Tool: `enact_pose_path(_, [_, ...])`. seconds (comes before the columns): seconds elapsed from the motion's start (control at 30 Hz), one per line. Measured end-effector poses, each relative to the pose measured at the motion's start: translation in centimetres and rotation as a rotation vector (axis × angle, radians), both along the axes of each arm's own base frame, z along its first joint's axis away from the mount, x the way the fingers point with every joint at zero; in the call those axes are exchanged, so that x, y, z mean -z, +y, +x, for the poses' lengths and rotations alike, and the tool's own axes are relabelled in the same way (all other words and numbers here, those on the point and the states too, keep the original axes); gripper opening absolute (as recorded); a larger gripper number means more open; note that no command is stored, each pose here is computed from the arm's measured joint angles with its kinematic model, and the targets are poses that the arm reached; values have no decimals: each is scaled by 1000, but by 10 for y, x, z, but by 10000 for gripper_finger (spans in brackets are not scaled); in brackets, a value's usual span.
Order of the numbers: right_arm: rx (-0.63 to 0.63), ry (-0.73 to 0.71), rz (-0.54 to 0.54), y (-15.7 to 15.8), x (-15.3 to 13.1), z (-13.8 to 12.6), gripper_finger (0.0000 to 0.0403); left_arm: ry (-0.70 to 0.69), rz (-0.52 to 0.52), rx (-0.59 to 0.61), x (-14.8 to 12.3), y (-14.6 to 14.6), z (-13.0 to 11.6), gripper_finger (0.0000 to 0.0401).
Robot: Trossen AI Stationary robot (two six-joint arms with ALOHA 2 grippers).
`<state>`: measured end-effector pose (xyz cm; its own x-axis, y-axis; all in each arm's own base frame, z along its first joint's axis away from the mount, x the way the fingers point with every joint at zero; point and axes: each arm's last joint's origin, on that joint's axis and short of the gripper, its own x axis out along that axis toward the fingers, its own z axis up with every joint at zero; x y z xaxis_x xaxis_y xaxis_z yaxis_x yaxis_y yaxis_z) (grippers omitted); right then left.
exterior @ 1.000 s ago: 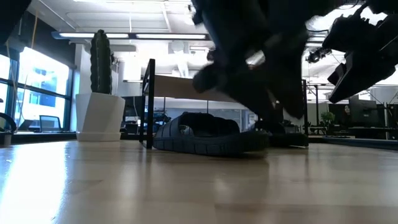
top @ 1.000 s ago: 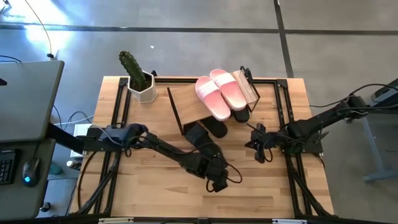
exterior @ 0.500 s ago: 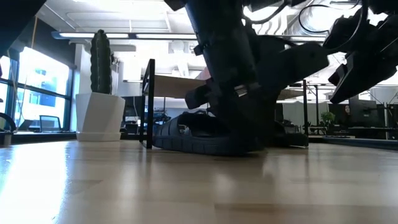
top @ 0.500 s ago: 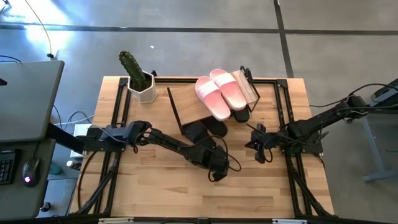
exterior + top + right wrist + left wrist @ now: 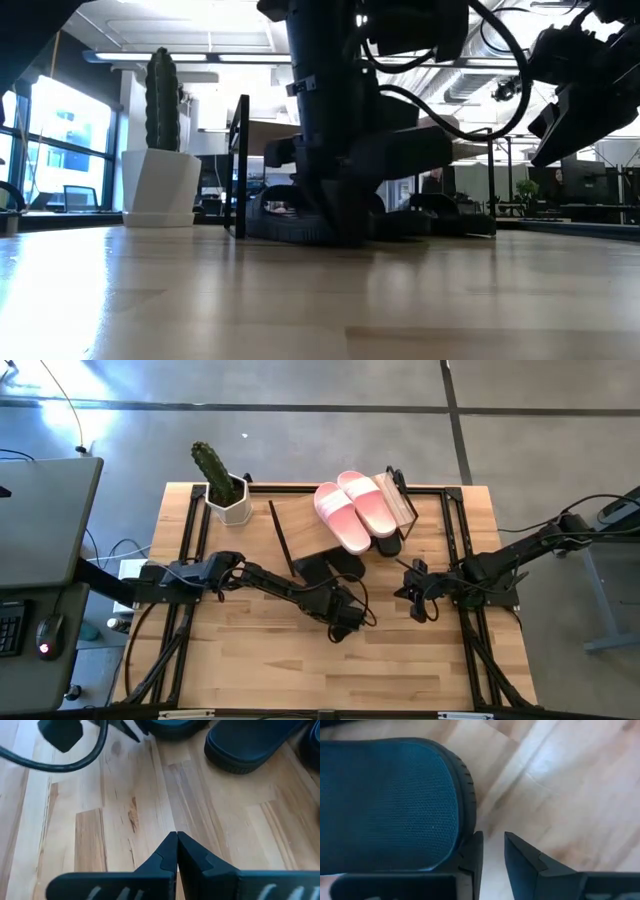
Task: Pick and place slides into the shelf
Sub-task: Put the black slide under the shelf
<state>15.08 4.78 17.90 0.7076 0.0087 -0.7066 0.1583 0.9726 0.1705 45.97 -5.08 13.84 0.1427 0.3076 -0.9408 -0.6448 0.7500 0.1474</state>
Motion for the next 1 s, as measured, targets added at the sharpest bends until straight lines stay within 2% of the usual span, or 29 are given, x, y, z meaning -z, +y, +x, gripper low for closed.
enact_pose_path(0.17, [-7,0,-6,0,0,0,0,3,85,-9,-1,2,-1,45])
enact_pose_path(0.5, [-7,0,-5,0,0,0,0,90,153,-89,-1,22,-10,2])
enact_pose_path(0.8, [-20,3,-1,0,0,0,0,133,149,-138,-1,45,-13,12])
enact_pose_path(1.0, [-31,7,9,1,0,0,0,190,165,-129,-2,47,-18,12])
